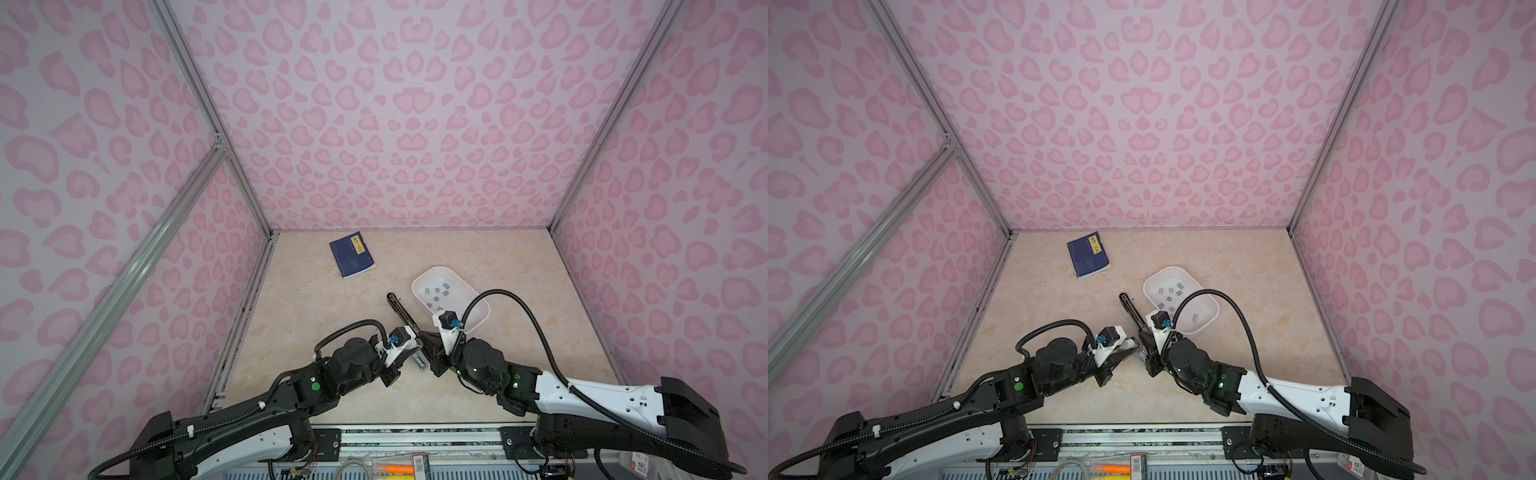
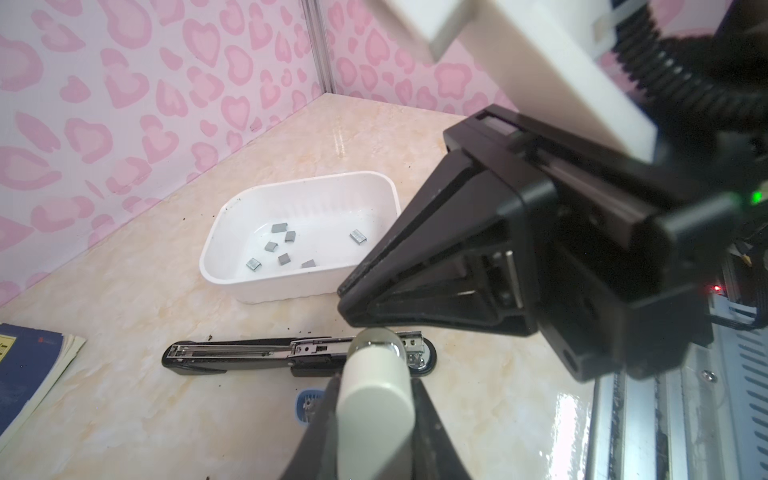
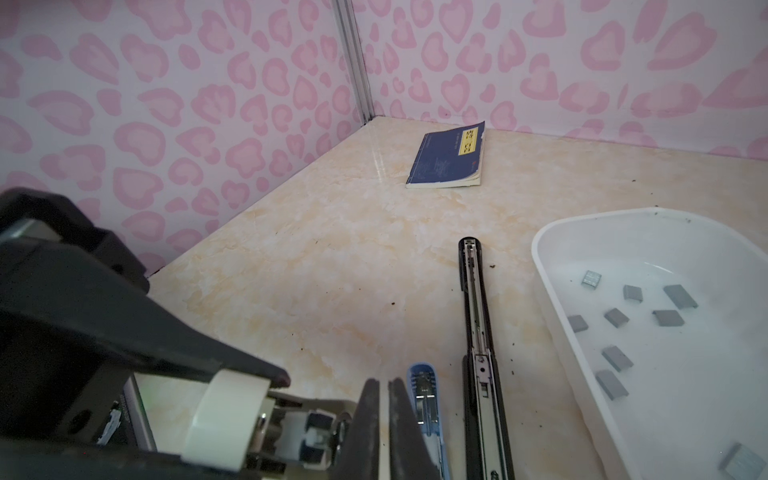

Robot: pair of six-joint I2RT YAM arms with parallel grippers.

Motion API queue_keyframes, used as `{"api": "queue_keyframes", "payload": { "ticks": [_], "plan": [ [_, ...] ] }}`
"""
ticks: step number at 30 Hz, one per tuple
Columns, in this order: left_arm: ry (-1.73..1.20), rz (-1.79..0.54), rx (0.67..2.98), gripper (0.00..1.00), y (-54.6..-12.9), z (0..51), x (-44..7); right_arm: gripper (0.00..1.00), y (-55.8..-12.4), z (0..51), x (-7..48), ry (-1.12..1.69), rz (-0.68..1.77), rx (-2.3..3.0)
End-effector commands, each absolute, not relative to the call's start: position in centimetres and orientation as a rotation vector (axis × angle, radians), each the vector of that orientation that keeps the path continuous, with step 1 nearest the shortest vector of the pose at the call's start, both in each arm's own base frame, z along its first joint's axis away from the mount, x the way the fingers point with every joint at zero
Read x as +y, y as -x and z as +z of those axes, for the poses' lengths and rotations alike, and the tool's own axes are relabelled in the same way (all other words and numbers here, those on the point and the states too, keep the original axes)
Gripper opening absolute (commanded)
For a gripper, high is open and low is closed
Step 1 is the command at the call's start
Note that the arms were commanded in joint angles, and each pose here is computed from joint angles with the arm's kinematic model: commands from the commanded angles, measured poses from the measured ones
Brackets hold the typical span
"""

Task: Load the staples into the stapler

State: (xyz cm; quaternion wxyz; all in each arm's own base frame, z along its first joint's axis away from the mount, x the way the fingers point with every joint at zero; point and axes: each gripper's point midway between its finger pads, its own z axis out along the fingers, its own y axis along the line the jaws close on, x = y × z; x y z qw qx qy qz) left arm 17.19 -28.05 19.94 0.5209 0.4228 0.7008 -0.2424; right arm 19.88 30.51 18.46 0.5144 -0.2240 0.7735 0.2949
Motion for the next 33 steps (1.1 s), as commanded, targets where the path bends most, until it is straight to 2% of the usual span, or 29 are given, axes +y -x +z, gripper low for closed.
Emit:
{"api": "queue_keyframes", "payload": {
  "ticks": [1,6,16,22,25,28,30,33],
  "plan": [
    [-0.97,-0.596,1.632,0.04,-17.5,21.7,-28.2,0.09,-19.4,17.8,31.2,0.554,0.724,1.859],
    [-0.949,-0.611,1.609,0.04,-17.2,22.3,-27.7,0.08,-19.1,16.0,32.0,0.556,0.749,1.89],
    [-0.885,-0.593,1.585,0.04,-17.5,23.0,-26.5,0.07,-16.4,15.9,35.9,0.606,0.886,1.838],
    [-0.865,-0.59,1.573,0.04,-17.5,23.3,-26.1,0.09,-16.8,15.4,34.6,0.572,0.81,1.834],
    [-0.864,-0.592,1.562,0.04,-17.4,23.3,-26.0,0.2,-16.6,15.9,33.0,0.583,0.788,1.79],
    [-0.762,-0.53,1.588,0.04,-18.8,23.4,-25.0,0.45,-16.1,16.9,31.4,0.609,0.787,1.73],
    [-1.047,-0.536,1.519,0.04,-16.6,21.5,-26.9,0.59,-15.9,17.4,30.5,0.651,0.762,1.696],
    [-1.08,-0.492,1.549,0.04,-17.1,20.1,-27.3,0.74,-14.7,18.0,30.9,0.809,0.785,1.613]
  ]
}}
